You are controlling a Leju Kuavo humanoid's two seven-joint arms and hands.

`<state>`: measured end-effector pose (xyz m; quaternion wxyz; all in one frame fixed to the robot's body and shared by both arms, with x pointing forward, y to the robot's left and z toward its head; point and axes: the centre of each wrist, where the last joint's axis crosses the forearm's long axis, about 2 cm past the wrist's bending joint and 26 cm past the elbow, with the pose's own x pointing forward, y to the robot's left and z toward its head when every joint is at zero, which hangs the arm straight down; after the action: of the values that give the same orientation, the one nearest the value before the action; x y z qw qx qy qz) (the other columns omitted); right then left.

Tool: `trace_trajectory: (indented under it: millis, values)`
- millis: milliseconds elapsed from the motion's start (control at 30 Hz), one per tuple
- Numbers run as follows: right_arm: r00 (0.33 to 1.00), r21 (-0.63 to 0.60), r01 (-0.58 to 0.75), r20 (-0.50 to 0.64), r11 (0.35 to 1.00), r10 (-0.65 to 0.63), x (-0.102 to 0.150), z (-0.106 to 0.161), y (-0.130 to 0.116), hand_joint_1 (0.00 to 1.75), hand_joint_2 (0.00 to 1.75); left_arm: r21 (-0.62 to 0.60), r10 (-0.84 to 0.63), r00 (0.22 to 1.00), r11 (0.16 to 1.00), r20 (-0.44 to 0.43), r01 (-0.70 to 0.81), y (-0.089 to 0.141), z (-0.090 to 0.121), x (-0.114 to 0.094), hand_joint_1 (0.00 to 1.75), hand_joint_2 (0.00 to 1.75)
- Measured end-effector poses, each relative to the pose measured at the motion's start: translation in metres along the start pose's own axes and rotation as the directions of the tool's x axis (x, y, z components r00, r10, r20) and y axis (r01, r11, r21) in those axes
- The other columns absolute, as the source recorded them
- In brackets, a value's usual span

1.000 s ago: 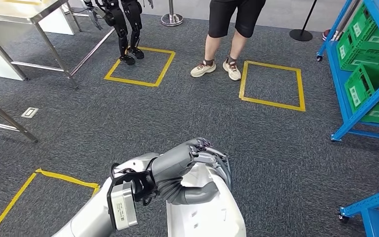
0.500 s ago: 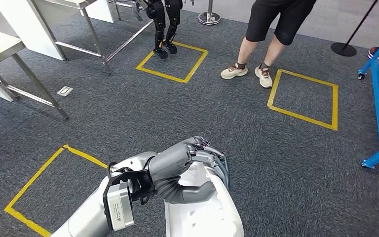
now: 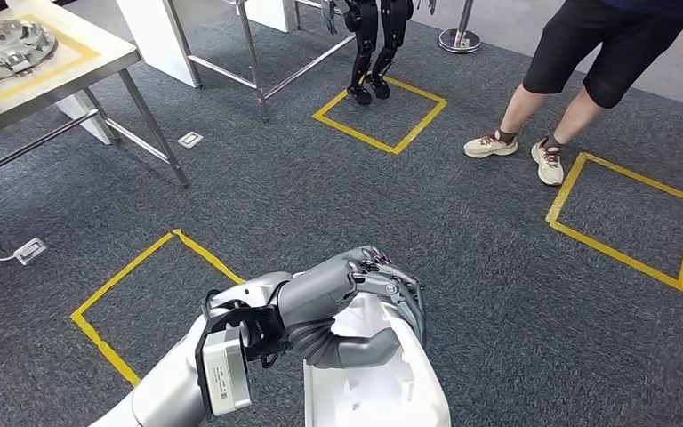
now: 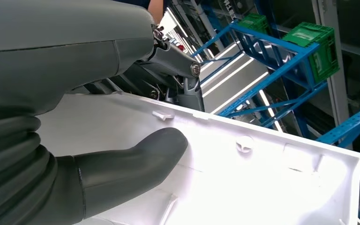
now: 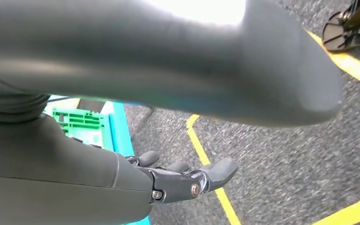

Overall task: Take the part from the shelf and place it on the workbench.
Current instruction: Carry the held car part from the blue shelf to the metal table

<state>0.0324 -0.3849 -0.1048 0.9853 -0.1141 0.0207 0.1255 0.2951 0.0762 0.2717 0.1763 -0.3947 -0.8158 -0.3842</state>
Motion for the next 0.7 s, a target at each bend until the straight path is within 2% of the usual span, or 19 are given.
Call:
trace_trajectory:
  millis: [300, 567, 700]
  values:
    - [1.000, 0.002, -0.001, -0.001, 1.000, 0.001, -0.001, 0.000, 0.001, 0.00, 0.00, -0.009, -0.010, 1.000, 1.000, -0.009, 0.010, 0.002, 0.000, -0.001, 1.75, 1.75]
    - [1.000, 0.014, 0.002, 0.012, 1.000, -0.003, 0.006, 0.001, 0.005, 0.00, 0.00, -0.034, -0.015, 1.000, 0.999, -0.017, 0.014, 0.001, -0.006, -0.001, 1.75, 1.75]
    - [1.000, 0.021, 0.001, 0.003, 1.000, -0.001, 0.002, 0.001, 0.008, 0.00, 0.00, -0.043, -0.009, 1.000, 0.999, -0.027, 0.008, -0.003, -0.009, -0.003, 1.75, 1.75]
